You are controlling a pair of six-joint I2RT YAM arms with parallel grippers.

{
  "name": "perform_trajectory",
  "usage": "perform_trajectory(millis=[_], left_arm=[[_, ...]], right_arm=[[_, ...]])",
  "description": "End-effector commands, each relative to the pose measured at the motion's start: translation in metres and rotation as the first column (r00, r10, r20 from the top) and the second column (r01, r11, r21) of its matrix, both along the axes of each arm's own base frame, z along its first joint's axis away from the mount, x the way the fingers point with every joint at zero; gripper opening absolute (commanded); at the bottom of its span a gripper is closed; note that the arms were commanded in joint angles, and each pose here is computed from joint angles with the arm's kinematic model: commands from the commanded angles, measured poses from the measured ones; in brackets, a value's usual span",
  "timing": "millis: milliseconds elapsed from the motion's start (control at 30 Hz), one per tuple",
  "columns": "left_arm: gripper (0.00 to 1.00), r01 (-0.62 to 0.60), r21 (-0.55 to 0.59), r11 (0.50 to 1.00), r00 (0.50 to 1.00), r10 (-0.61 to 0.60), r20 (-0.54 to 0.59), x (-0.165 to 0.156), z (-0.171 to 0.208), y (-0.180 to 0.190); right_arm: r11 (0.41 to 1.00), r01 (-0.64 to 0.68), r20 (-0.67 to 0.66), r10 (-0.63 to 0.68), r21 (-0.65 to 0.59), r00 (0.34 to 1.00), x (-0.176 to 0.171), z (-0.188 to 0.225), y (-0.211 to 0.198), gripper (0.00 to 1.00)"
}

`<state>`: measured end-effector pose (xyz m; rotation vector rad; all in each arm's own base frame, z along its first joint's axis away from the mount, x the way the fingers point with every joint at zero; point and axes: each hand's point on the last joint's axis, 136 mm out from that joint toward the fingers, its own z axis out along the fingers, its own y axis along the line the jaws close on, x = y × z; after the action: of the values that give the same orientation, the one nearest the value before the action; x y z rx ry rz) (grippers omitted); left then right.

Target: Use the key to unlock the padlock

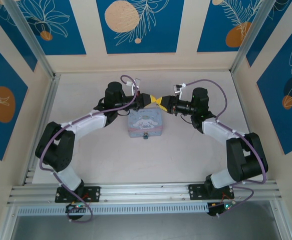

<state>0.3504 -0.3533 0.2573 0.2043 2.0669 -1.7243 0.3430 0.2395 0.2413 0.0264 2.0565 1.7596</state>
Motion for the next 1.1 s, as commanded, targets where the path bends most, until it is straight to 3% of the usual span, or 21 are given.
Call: perform_trajectory(millis=[0,167,367,533,567,633,733,867,1067], left_arm=[[0.00,0.004,-0.012,1.000,1.000,-0.004,0.021,-0.001,0.002,-0.004],[0.00,0.009,-0.010,1.000,1.000,-0.009,0.021,-0.002,0.002,-0.005],[0.00,0.007,-0.006,1.000,1.000,-0.007,0.015,-0.002,-0.001,-0.006],[0.00,-0.014,0.006,1.000,1.000,0.014,0.005,0.001,-0.001,-0.005],[0.11,-0.027,0.010,1.000,1.000,0.026,0.004,0.003,0.000,-0.003],[0.45,-0.058,0.014,0.998,0.998,0.057,0.012,0.007,0.006,0.000],[0.74,-0.106,0.028,0.994,0.994,0.105,0.030,0.010,0.016,0.008],[0.90,-0.160,0.070,0.985,0.987,0.157,0.045,0.004,0.026,0.022],[0.97,-0.235,0.209,0.949,0.972,0.228,0.058,-0.022,0.005,0.054]], right_arm=[[1.000,-0.012,-0.014,0.012,0.005,1.000,0.001,-0.002,0.000,0.19],[1.000,-0.004,-0.020,0.004,0.005,1.000,0.002,-0.003,-0.002,0.14],[1.000,0.000,-0.031,0.000,0.006,1.000,0.003,-0.006,-0.004,0.00],[1.000,0.010,-0.050,-0.010,0.004,0.999,0.001,-0.012,-0.009,0.00],[1.000,0.014,-0.052,-0.014,0.003,0.999,0.000,-0.014,-0.011,0.00],[1.000,0.030,-0.065,-0.030,-0.001,0.997,-0.002,-0.019,-0.015,0.00],[0.999,0.052,-0.083,-0.052,-0.004,0.995,-0.006,-0.024,-0.022,0.00],[0.997,0.075,-0.107,-0.075,-0.010,0.991,-0.011,-0.030,-0.030,0.00],[0.993,0.110,-0.184,-0.116,-0.039,0.976,-0.019,-0.045,-0.034,0.00]])
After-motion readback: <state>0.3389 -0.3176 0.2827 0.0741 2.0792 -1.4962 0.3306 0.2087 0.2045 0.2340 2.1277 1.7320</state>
